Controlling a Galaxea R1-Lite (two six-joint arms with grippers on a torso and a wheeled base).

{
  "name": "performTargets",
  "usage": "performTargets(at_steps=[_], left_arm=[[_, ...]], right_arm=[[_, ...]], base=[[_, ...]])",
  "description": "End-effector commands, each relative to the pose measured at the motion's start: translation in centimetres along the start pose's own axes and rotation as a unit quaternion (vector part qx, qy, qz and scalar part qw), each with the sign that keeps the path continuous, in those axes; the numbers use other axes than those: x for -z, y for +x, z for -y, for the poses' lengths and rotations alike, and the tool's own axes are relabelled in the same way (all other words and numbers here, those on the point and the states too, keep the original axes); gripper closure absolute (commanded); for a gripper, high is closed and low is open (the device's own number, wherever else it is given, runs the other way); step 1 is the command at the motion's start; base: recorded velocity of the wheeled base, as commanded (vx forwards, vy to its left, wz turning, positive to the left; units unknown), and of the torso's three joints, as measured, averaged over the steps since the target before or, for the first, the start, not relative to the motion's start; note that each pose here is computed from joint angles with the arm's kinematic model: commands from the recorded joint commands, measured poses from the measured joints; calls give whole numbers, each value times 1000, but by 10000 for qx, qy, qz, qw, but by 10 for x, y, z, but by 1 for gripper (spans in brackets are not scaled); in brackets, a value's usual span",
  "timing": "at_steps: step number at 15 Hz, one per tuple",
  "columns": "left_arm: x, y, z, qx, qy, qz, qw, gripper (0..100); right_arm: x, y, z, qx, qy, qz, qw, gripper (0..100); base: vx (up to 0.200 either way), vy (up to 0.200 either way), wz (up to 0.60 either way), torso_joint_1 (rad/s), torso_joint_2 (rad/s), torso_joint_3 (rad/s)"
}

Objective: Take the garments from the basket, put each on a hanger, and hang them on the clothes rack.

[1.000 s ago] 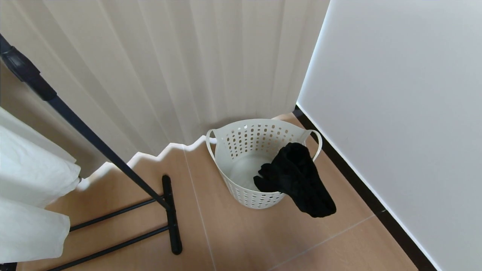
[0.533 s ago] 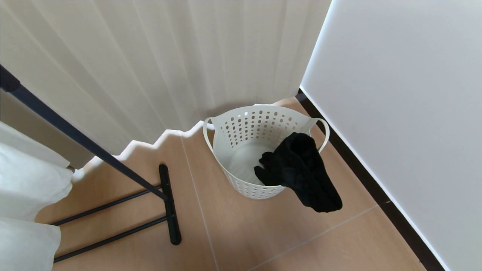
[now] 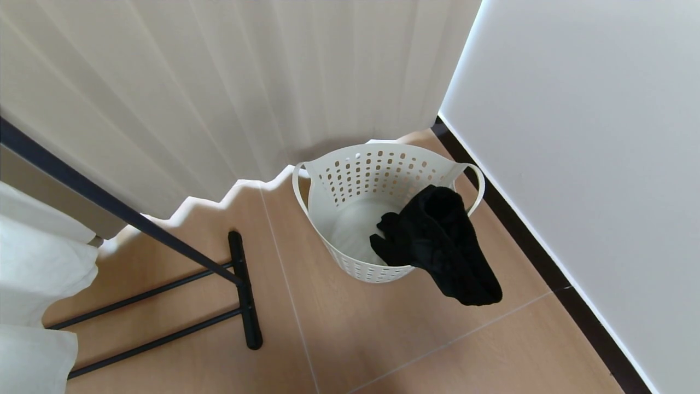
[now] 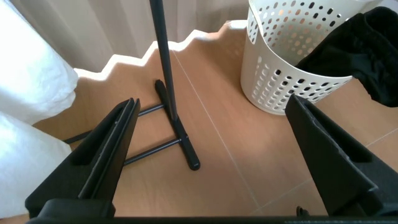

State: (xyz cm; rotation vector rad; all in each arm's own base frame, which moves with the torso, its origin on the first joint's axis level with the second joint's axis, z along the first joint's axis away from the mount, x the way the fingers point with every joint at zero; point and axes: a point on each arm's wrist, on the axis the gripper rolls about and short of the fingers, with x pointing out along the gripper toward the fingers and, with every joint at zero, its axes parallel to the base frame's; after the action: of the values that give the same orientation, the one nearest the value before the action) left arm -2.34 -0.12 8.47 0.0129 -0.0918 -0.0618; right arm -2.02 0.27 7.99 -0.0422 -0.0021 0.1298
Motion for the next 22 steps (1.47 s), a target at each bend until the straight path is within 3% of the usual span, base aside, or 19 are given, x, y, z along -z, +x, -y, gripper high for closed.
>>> performTargets(at_steps=[1, 5, 7, 9, 12, 14, 15, 17, 18, 19, 20, 22], left_arm=[[0, 0, 0, 3, 1, -5, 10000, 0], [0, 0, 0, 3, 1, -5, 10000, 0], [0, 0, 0, -5, 2, -5, 10000, 0], [0, 0, 0, 3, 1, -5, 10000, 0], [0, 0, 0, -5, 2, -5, 10000, 0], [0, 0, 0, -5, 2, -5, 10000, 0], [0, 0, 0, -5, 2, -5, 10000, 0], [0, 0, 0, -13, -6, -5, 10000, 0], [0, 0, 0, -13, -6, -5, 10000, 0], [0, 0, 0, -13, -6, -5, 10000, 0], [0, 0, 0, -20, -7, -5, 10000, 0], [0, 0, 0, -36, -6, -5, 10000, 0]], right_arm=[[-24, 25, 3, -553, -50, -1022, 9932, 0], [-86, 102, 9, -969, -17, -1780, 9792, 0], [-97, 160, 13, -1026, -224, -2082, 9724, 0], [-103, 204, 16, -1157, -711, -2238, 9651, 0], [-110, 272, 20, -1485, -2208, -2158, 9395, 0], [-113, 306, 21, -1683, -3257, -1923, 9103, 0], [-114, 311, 20, -1758, -3475, -1862, 9020, 0], [-109, 330, 5, -2134, -4419, -1598, 8565, 0], [-104, 334, -7, -2207, -4662, -1609, 8415, 0], [-103, 335, -12, -2183, -4707, -1627, 8392, 0], [-101, 343, -32, -2048, -4889, -1635, 8320, 0], [-101, 365, -48, -1719, -4910, -1640, 8382, 0]], base=[[0, 0, 0, 0, 0, 0], [0, 0, 0, 0, 0, 0], [0, 0, 0, 0, 0, 0], [0, 0, 0, 0, 0, 0], [0, 0, 0, 0, 0, 0], [0, 0, 0, 0, 0, 0], [0, 0, 0, 0, 0, 0], [0, 0, 0, 0, 0, 0], [0, 0, 0, 0, 0, 0], [0, 0, 0, 0, 0, 0], [0, 0, 0, 0, 0, 0], [0, 0, 0, 0, 0, 0]])
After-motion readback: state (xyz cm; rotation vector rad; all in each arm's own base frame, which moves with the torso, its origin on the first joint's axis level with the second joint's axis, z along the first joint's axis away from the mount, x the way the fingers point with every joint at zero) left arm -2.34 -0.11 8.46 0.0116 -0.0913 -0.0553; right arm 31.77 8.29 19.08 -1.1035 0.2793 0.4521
